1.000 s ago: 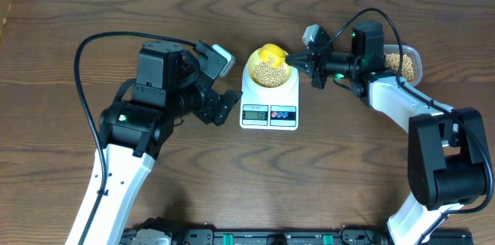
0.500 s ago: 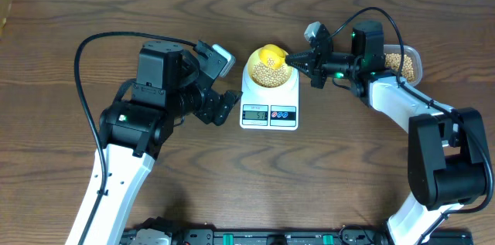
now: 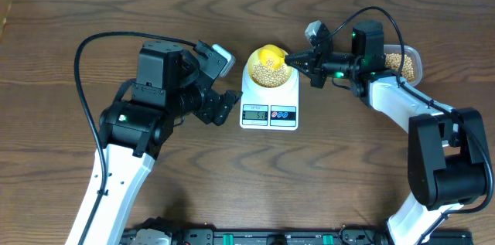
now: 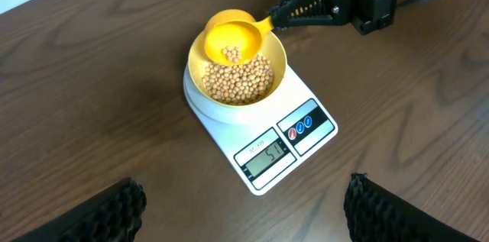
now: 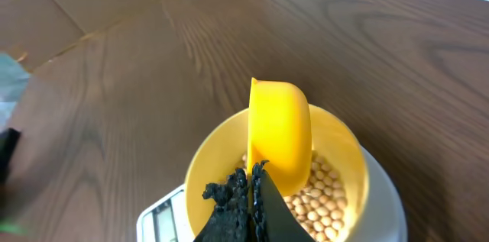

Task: Scoop item into bowl and weigh 50g on scale

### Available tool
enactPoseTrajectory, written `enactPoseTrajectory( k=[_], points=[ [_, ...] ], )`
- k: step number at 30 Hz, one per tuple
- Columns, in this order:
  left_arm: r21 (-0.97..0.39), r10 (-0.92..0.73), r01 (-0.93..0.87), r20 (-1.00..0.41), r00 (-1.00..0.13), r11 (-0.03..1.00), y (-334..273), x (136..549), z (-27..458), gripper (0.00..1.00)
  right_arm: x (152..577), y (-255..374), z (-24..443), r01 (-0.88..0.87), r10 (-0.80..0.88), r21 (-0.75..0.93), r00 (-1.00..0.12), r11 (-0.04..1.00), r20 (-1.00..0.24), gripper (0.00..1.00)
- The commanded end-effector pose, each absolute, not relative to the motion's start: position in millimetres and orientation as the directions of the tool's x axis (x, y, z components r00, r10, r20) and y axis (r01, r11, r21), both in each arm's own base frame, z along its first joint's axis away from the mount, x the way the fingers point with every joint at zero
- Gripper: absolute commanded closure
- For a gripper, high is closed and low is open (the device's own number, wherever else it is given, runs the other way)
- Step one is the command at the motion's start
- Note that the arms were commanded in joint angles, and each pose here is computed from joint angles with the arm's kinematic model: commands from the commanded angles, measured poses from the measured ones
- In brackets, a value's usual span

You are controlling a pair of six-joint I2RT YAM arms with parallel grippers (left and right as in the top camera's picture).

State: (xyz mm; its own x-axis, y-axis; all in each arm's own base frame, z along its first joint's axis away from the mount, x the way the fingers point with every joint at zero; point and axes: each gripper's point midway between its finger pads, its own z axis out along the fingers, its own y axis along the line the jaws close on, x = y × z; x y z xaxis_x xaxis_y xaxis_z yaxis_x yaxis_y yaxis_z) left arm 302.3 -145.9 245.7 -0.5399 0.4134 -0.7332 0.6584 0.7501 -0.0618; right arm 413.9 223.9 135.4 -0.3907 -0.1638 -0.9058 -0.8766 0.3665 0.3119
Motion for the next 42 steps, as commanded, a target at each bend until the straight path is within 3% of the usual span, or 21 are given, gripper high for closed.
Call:
enactPoseTrajectory(
  k=[1, 15, 31, 42],
  points=[
    [-0.078, 0.417, 0.667, -0.725, -0.548, 0.741, -146.9, 299.2, 239.6, 0.15, 404.8, 226.6, 154.5, -0.892, -0.136, 0.329, -0.384, 0.311, -0.913, 0.99],
    [-0.078, 0.417, 0.667, -0.725, -0.548, 0.741, -146.9, 299.2, 239.6, 0.14, 410.8, 223.6, 150.8, -0.883, -0.145, 0.312, -0.381, 0.35, -0.913, 0.99],
    [-0.078, 0.417, 0.667, -0.725, -0.548, 0.741, -146.9, 299.2, 239.6, 0.15, 427.5, 214.2, 133.0, -0.91, -0.315, 0.013, -0.156, 0.414, -0.936, 0.99],
    [-0.078, 0.417, 0.667, -0.725, -0.548, 0.741, -146.9, 299.2, 239.6, 0.15, 415.2, 230.4, 125.9, -0.923, -0.335, 0.04, -0.179, 0.383, -0.925, 0.99]
  ],
)
